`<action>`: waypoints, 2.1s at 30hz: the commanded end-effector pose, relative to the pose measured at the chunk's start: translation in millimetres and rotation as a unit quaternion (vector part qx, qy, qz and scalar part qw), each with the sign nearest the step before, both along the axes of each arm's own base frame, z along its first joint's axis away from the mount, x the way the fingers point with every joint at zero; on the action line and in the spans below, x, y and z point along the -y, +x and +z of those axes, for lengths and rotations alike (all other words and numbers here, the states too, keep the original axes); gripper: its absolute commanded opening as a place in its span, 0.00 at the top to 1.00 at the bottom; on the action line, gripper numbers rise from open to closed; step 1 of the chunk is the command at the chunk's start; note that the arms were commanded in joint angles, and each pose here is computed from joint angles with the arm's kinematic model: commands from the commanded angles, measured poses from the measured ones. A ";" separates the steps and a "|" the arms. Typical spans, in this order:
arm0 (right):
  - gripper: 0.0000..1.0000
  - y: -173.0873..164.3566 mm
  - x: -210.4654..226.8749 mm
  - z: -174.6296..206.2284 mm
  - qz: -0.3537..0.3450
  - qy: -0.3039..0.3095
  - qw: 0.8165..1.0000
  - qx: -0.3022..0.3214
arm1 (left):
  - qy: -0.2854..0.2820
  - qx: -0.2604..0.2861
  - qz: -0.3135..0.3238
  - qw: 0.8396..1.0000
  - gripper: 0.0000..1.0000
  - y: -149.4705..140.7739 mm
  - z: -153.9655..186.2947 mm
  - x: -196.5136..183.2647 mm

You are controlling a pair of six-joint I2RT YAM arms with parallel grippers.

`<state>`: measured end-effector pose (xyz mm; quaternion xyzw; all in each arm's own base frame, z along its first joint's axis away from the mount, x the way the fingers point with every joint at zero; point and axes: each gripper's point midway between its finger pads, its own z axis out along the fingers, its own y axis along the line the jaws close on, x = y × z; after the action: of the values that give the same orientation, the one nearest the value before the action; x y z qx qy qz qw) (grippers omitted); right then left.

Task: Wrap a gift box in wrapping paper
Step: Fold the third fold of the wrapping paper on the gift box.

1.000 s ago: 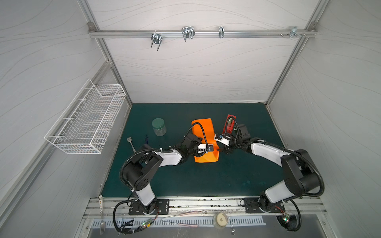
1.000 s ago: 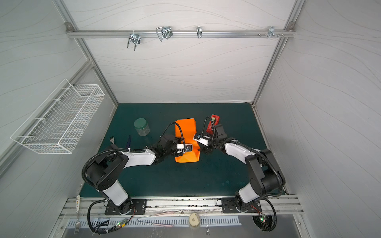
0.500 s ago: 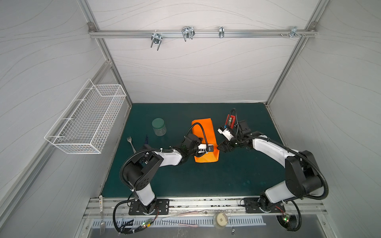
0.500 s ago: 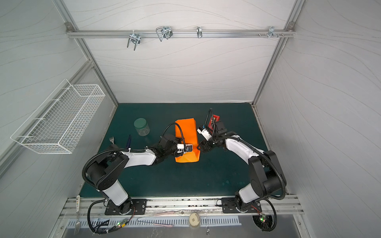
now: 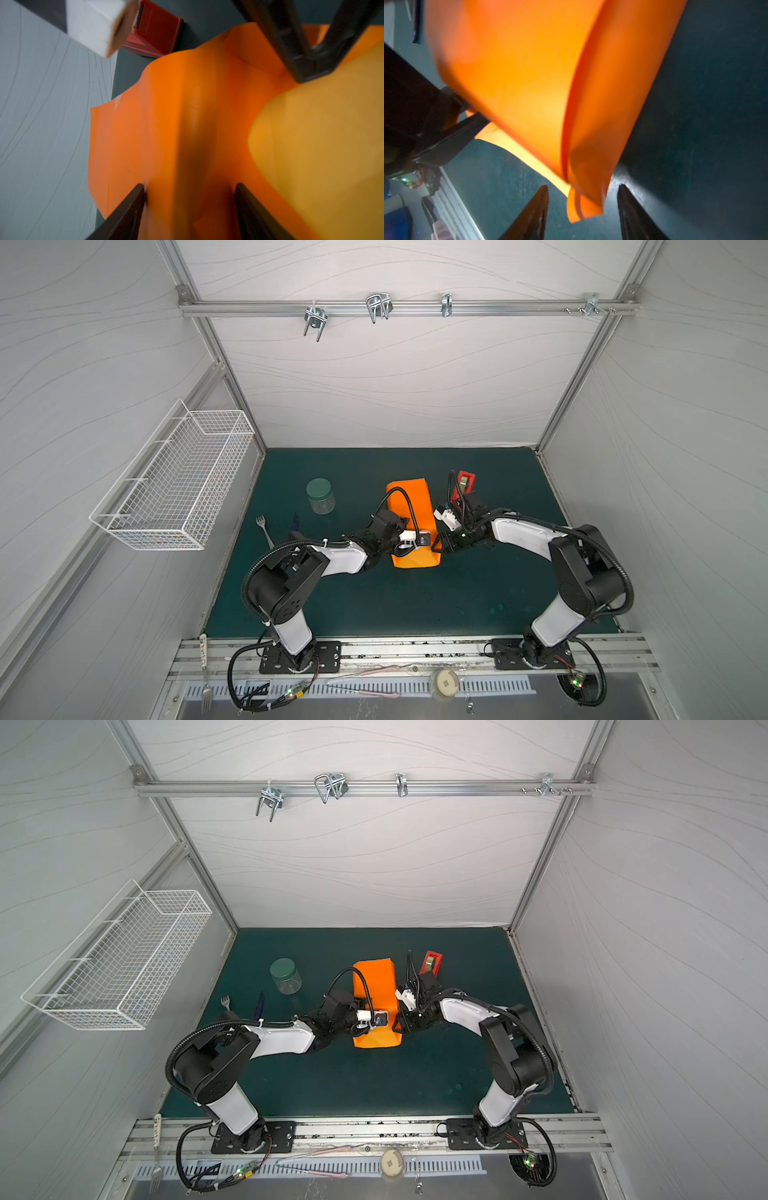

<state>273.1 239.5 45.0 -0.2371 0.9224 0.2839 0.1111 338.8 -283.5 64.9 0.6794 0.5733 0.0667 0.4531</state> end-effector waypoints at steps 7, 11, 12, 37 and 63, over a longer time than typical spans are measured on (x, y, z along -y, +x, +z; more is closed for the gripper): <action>0.69 7.3 -4.3 -16.2 -0.047 0.005 0.999 -0.014 | 0.037 -0.051 -0.014 0.998 0.30 -19.4 -32.2 -5.8; 0.76 6.3 -1.3 -23.0 -0.050 -0.018 0.999 -0.007 | 0.037 -0.050 -0.015 0.998 0.30 -19.9 -33.2 -5.9; 0.78 5.7 -1.8 -24.6 -0.049 -0.022 0.999 -0.005 | 0.037 -0.051 -0.014 0.998 0.30 -19.5 -33.5 -5.8; 0.85 6.9 2.3 -21.7 -0.061 -0.058 0.996 0.012 | 0.014 -0.072 0.010 0.997 0.29 -19.8 -26.4 -4.4; 0.94 -0.2 7.1 -34.5 -0.063 -0.066 0.996 -0.011 | -0.041 -0.135 0.102 0.985 0.19 -21.3 17.4 -13.3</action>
<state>278.7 240.3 21.6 -0.1937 0.9450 0.2328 0.1238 324.4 -274.0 71.1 0.6319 0.6524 0.0205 0.4178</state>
